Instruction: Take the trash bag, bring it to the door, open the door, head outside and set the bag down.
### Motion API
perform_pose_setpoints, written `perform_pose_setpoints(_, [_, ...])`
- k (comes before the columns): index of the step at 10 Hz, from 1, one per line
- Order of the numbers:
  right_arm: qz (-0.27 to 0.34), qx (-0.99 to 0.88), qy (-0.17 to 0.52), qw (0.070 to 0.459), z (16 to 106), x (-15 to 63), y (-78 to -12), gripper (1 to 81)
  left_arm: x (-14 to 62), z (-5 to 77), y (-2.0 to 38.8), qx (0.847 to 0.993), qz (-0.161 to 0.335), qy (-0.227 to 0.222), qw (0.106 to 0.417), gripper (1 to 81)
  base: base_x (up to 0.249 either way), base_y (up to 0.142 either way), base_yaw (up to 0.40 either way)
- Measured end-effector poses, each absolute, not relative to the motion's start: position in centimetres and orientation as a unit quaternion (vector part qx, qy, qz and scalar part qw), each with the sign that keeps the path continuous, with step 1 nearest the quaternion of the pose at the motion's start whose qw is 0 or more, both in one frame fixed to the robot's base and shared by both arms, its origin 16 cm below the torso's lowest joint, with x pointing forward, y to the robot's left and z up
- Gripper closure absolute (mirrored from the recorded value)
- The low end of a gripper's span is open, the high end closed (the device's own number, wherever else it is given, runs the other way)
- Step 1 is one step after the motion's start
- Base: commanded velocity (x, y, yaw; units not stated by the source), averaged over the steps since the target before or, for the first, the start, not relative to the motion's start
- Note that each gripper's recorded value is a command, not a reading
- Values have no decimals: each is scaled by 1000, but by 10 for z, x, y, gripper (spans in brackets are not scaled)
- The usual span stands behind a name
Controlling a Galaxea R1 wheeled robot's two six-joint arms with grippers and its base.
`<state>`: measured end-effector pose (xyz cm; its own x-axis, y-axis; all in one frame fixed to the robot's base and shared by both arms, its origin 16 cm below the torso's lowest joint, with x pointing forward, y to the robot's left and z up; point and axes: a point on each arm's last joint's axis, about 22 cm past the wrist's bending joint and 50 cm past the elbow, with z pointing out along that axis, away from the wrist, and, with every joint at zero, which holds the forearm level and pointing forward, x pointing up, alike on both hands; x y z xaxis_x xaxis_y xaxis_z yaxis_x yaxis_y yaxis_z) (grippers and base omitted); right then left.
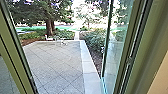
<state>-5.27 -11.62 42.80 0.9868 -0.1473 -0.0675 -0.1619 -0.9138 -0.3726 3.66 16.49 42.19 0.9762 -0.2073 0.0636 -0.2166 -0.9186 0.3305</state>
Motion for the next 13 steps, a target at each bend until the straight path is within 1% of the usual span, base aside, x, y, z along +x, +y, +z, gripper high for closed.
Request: perform_pose_setpoints(13, [21, -978, 81, 191, 428, -56, -117, 10, 36, 422, 165, 979, 13, -108, 170, 811, 114, 0, 0])
